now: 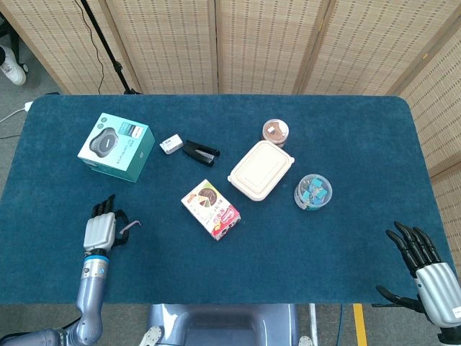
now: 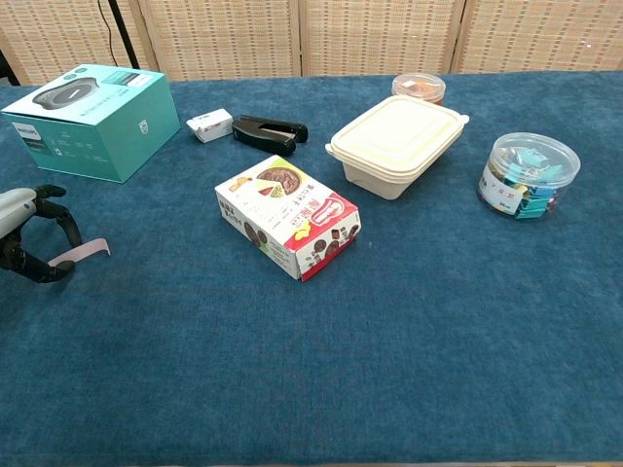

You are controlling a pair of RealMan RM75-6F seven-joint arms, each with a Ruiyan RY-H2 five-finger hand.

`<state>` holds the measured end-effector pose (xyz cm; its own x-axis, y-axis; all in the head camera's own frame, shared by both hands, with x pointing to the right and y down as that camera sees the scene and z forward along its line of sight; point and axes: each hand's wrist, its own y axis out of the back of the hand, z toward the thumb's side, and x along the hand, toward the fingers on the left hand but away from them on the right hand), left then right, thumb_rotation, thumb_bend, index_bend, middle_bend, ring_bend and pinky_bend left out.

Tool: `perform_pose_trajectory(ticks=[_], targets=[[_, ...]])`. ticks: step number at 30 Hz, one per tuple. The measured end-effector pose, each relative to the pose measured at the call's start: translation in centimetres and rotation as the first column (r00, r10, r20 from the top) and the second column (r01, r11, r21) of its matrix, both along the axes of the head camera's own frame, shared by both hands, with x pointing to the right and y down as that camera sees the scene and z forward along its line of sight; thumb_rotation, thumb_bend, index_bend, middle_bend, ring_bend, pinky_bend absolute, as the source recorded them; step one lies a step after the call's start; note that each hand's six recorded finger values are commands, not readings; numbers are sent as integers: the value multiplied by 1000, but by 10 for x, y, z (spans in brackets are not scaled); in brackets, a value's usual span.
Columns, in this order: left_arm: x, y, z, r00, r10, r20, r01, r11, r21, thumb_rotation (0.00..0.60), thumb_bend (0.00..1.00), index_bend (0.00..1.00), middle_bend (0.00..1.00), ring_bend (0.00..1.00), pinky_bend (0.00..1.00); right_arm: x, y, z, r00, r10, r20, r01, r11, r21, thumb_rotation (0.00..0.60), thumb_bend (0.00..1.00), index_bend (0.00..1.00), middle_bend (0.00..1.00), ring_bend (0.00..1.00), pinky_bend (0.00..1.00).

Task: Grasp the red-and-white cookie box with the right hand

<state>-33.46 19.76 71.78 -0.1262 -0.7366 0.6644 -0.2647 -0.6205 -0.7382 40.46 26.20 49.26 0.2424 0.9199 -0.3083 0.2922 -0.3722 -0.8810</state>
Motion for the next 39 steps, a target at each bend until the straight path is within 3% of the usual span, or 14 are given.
perform_pose_trajectory(ticks=[29, 35, 39], targets=[[2, 1, 0, 1000, 8, -1, -8, 1000, 3, 600, 503, 587, 0, 0, 0, 0, 0, 1, 1000, 0, 8, 0, 1000, -16, 600, 0, 0, 0, 0, 0], [6, -3, -11, 1000, 22, -20, -21, 999, 40, 600, 503, 589, 0, 0, 0, 0, 0, 2, 1000, 0, 8, 0, 1000, -18, 600, 0, 0, 0, 0, 0], [18, -14, -34, 996, 90, -20, -87, 989, 116, 600, 503, 589, 0, 0, 0, 0, 1, 1, 1000, 0, 12, 0, 1000, -18, 600, 0, 0, 0, 0, 0]])
